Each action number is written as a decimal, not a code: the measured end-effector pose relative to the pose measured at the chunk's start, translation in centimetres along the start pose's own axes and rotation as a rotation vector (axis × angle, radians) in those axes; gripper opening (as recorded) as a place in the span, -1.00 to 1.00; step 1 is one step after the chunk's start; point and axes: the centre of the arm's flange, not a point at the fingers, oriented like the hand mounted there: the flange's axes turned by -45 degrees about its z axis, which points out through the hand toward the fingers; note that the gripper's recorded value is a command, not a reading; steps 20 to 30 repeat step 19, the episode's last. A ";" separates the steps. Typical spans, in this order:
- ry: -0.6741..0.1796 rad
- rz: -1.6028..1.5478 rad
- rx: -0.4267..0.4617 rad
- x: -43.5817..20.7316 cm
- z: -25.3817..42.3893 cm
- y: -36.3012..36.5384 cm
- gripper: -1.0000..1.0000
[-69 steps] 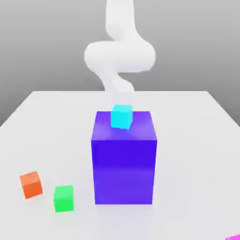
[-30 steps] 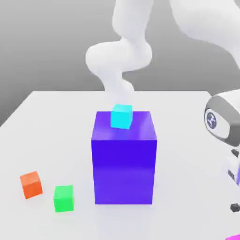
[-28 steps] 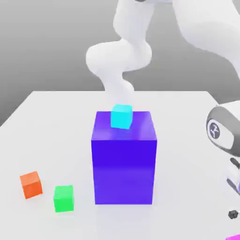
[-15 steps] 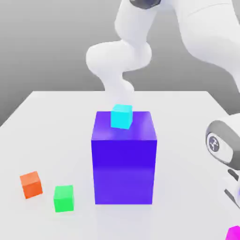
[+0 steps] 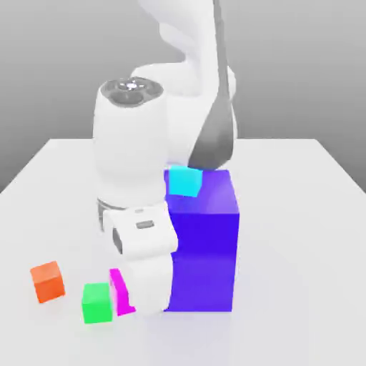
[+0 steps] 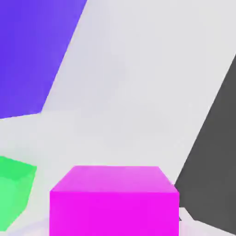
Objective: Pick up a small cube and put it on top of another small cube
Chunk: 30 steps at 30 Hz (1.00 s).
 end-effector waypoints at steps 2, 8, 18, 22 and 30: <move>0.025 -0.036 -0.010 -0.8 0.7 -4.0 -1.00; 0.040 -0.129 -0.031 0.5 2.6 -4.5 -1.00; 0.042 -0.106 -0.025 0.3 7.6 -5.4 1.00; 0.042 -0.106 -0.025 0.2 7.6 -5.4 1.00; 0.042 -0.106 -0.025 0.2 7.6 -5.4 1.00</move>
